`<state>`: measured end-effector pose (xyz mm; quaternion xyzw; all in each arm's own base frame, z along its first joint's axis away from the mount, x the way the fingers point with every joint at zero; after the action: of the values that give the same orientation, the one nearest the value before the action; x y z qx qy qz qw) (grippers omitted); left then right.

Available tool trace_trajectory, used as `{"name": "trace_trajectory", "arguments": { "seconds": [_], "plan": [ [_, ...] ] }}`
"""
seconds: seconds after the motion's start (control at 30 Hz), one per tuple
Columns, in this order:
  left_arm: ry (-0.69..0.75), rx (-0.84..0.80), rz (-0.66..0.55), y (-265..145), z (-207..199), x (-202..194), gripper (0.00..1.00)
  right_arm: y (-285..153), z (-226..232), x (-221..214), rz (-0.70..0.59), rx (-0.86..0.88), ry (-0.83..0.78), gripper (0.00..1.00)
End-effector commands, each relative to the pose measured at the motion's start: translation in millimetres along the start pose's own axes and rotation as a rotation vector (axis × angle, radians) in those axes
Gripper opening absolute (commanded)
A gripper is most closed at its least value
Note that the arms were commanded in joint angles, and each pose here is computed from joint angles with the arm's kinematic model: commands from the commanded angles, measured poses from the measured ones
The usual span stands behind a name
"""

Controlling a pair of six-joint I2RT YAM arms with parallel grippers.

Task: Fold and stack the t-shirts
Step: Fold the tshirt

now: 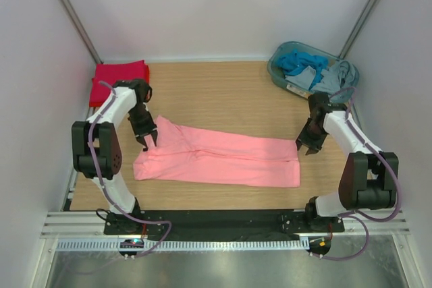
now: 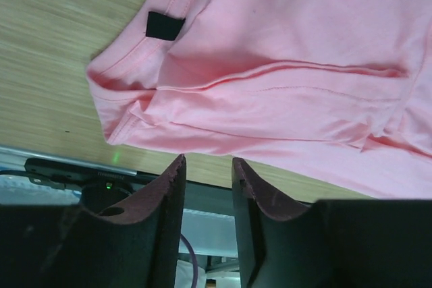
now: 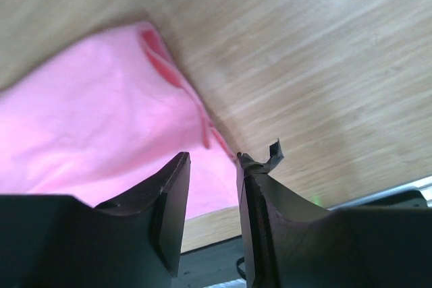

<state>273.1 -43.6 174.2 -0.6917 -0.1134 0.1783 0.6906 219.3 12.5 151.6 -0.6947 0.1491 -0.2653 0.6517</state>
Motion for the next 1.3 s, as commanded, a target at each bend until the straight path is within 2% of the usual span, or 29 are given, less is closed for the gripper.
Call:
{"name": "trace_trajectory", "arguments": {
  "seconds": [0.0,0.1,0.17,0.27,0.37,0.4,0.5,0.67,0.83,1.03,1.13,1.27],
  "plan": [
    [-0.005,-0.119,-0.09,-27,-11,8,0.35,-23,23,19,-0.054,0.15,0.034,0.41],
    [0.0,-0.253,-0.16,-39,-32,30,0.37,-21,38,30,-0.069,0.253,0.018,0.41],
    [0.02,-0.389,-0.181,-38,-52,45,0.38,-11,43,36,-0.057,0.262,0.008,0.41],
    [0.022,-0.539,-0.17,-24,-76,66,0.38,11,50,41,-0.04,0.259,-0.006,0.4],
    [0.0,-0.635,-0.097,-6,-92,77,0.37,31,50,43,-0.056,0.234,-0.015,0.39],
    [-0.006,-0.621,-0.056,10,-97,80,0.36,40,51,45,-0.056,0.226,-0.017,0.39],
    [-0.008,-0.548,-0.044,32,-95,83,0.36,57,50,49,-0.065,0.201,-0.02,0.38],
    [-0.022,-0.391,-0.095,51,-87,93,0.36,67,55,60,-0.116,0.199,-0.034,0.38],
    [-0.048,-0.37,-0.113,63,-92,108,0.36,82,58,77,-0.141,0.148,-0.064,0.38],
    [-0.059,-0.318,-0.155,56,-96,124,0.36,81,69,101,-0.182,0.151,-0.075,0.38],
    [-0.05,-0.336,-0.167,42,-100,129,0.36,66,76,113,-0.198,0.18,-0.086,0.38],
    [-0.051,-0.411,-0.223,4,-105,130,0.39,21,82,121,-0.165,0.195,-0.078,0.38]
  ]
}}
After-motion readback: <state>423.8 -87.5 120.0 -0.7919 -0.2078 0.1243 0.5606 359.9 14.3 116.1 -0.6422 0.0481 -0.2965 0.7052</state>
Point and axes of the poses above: each gripper's point midway between its finger pads, its own y axis out along the fingers, its own z axis along the line the jaws close on, x = y × z, the point moved 9 cm from there along -y, back along the fingers
